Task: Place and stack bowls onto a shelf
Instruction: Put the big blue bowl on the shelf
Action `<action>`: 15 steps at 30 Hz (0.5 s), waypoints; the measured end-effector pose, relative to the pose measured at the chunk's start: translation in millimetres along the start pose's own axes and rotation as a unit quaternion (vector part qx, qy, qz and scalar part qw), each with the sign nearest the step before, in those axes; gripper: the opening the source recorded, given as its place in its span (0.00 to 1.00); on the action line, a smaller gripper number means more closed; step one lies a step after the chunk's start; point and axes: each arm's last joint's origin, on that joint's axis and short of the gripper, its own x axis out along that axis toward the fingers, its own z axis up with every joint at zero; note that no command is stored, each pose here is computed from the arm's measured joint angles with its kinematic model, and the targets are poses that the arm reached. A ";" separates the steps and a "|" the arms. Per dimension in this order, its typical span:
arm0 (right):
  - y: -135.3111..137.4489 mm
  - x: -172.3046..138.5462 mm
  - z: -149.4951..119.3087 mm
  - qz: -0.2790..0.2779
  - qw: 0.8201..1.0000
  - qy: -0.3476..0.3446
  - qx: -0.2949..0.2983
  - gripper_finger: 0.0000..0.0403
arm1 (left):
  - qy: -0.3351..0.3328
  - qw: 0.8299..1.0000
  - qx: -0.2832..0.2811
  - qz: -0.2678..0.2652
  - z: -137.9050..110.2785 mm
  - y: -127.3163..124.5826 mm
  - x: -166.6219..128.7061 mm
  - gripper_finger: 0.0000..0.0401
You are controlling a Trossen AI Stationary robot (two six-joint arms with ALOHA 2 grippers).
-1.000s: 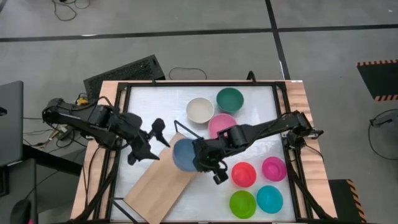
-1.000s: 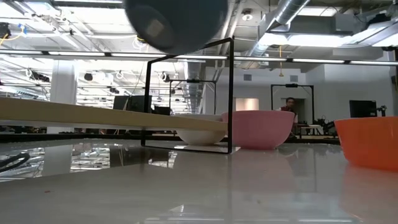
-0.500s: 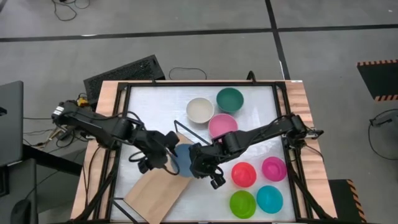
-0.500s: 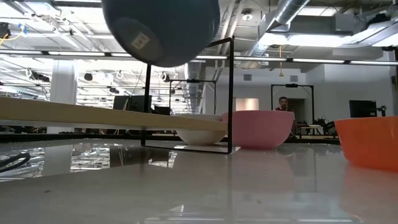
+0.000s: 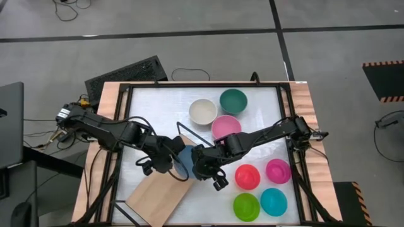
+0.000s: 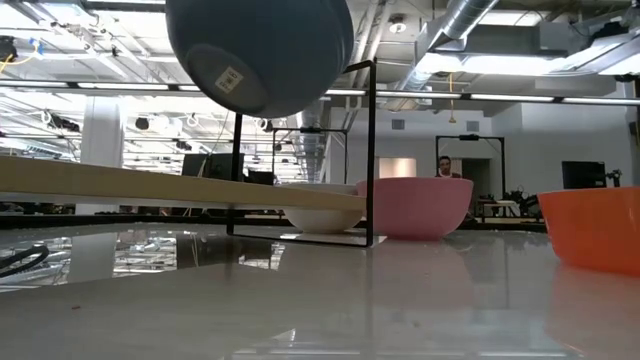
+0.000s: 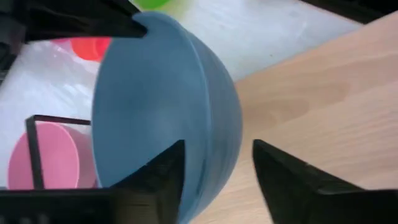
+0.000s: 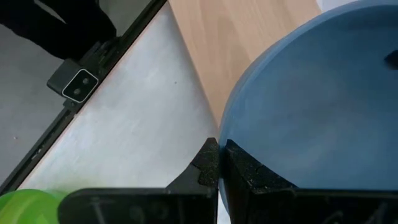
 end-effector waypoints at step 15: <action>-1.4 -1.2 4.7 -0.033 0.999 -0.017 0.005 0.19 | 0.015 0.997 0.070 -0.025 -1.8 -0.4 13.1 0.01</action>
